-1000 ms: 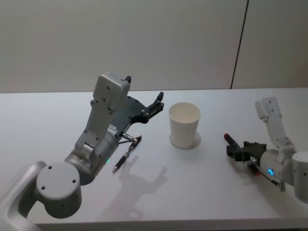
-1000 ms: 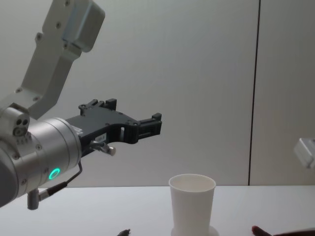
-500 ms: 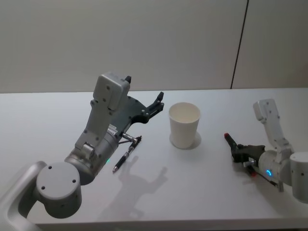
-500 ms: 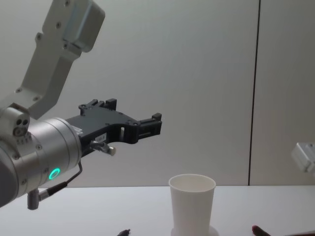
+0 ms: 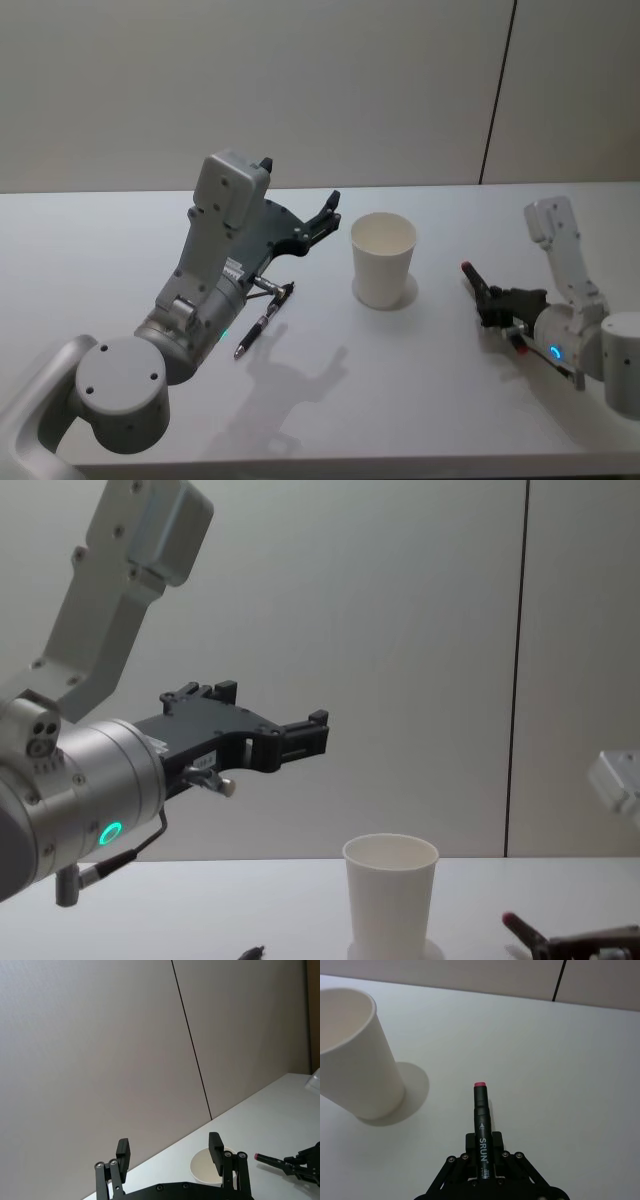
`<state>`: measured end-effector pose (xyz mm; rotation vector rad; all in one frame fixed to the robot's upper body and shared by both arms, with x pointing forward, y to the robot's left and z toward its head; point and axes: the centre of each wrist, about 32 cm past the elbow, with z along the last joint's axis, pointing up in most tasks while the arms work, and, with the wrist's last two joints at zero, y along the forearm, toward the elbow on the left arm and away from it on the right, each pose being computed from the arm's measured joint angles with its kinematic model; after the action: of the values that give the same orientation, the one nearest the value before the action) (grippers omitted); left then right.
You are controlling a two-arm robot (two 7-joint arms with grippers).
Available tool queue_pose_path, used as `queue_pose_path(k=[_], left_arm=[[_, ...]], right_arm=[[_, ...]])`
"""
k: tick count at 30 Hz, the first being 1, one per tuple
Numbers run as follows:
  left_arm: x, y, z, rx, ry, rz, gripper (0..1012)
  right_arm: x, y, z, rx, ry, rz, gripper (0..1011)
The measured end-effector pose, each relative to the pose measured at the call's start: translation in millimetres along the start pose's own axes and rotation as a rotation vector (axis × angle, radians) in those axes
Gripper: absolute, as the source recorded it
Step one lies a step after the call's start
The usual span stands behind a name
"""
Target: Place the pen into the pen holder.
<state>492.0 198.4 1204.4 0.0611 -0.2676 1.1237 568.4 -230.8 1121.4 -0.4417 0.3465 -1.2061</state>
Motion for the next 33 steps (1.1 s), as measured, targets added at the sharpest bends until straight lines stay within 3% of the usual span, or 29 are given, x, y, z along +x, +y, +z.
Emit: queue_pose_path(k=[17,33], left_arm=[[0.0,0.0,0.0,0.000,0.000,0.000,1004],[0.0,0.0,0.0,0.000,0.000,0.000,1004]], right_arm=[[-5.2,-16.1,7.2,0.209,-0.055,-0.005,176],[-11.2,-33.0,14.7,0.470,-0.120,0.006,176]])
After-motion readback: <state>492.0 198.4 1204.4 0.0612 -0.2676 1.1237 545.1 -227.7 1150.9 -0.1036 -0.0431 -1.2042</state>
